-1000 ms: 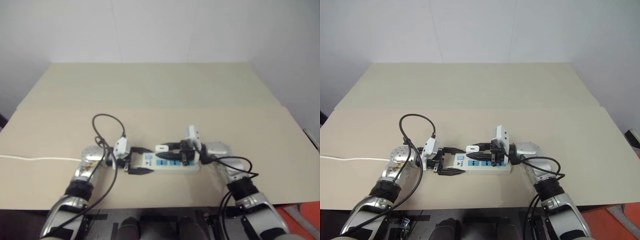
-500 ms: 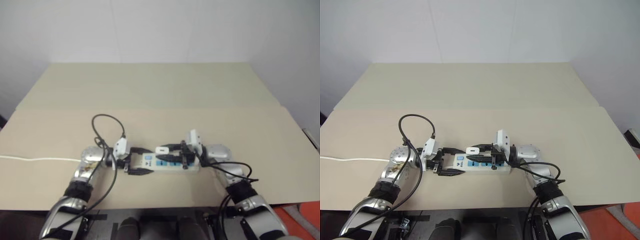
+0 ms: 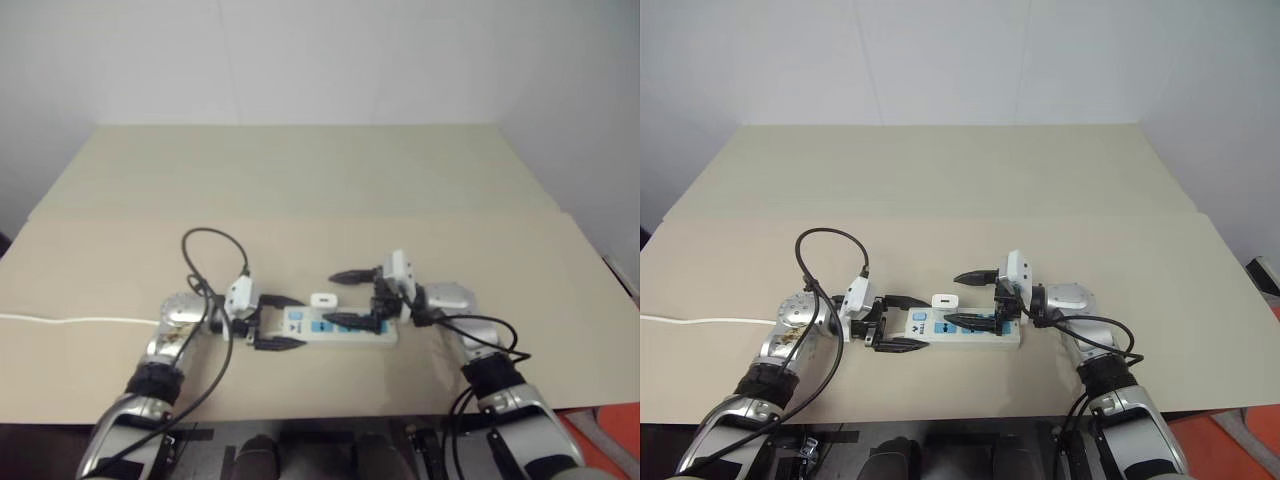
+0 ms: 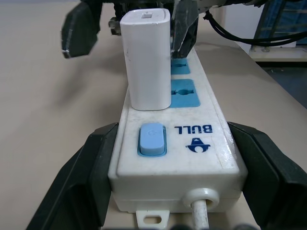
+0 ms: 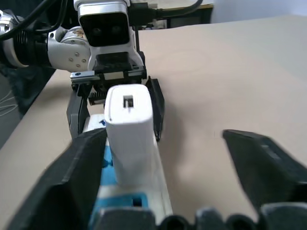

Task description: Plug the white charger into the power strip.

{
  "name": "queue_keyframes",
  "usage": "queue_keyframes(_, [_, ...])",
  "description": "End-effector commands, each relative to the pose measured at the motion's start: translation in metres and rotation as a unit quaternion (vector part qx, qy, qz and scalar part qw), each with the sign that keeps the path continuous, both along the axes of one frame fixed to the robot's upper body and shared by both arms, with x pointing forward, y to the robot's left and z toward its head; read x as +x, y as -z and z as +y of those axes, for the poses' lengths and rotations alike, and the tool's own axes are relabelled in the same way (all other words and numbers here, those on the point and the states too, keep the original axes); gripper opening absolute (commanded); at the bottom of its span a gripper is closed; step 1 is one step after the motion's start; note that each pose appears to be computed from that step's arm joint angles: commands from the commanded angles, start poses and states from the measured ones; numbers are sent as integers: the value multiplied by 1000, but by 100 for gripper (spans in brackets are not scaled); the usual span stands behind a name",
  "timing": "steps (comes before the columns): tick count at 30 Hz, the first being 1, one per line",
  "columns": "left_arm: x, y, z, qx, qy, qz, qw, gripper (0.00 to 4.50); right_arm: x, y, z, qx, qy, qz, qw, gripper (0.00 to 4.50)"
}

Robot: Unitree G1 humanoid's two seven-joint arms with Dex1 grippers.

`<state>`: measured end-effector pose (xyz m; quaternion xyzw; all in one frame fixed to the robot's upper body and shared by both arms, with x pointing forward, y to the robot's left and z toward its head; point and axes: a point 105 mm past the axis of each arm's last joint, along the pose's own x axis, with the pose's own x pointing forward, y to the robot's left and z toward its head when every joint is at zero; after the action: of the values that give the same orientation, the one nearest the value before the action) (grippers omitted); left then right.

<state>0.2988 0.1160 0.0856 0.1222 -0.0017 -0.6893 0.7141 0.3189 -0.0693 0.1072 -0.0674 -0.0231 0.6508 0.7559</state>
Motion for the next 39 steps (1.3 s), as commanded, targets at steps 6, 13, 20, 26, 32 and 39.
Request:
queue_keyframes(6, [-2, -11, 2, -5, 12, -28, 1000, 326, -12, 24, -16, -39, -5, 48, 998, 448])
queue_keyframes(13, [3, -9, 4, -6, -20, -20, 1000, 326, -13, 0, -38, -23, 9, 11, 1000, 448])
queue_keyframes(20, [5, -5, 7, 0, -52, -1, 999, 326, -4, -25, -61, -22, 57, -48, 997, 448])
queue_keyframes(26, [3, -6, 7, -2, -49, -17, 999, 446, -3, -41, -75, -11, 86, -72, 994, 450])
queue_keyframes(32, [6, -24, 3, -33, -51, -48, 997, 446, -6, -52, -88, 2, 106, -75, 991, 450])
queue_keyframes(39, [-14, -78, 22, -89, -23, -15, 996, 446, -9, -57, -112, -14, 139, -81, 987, 450])
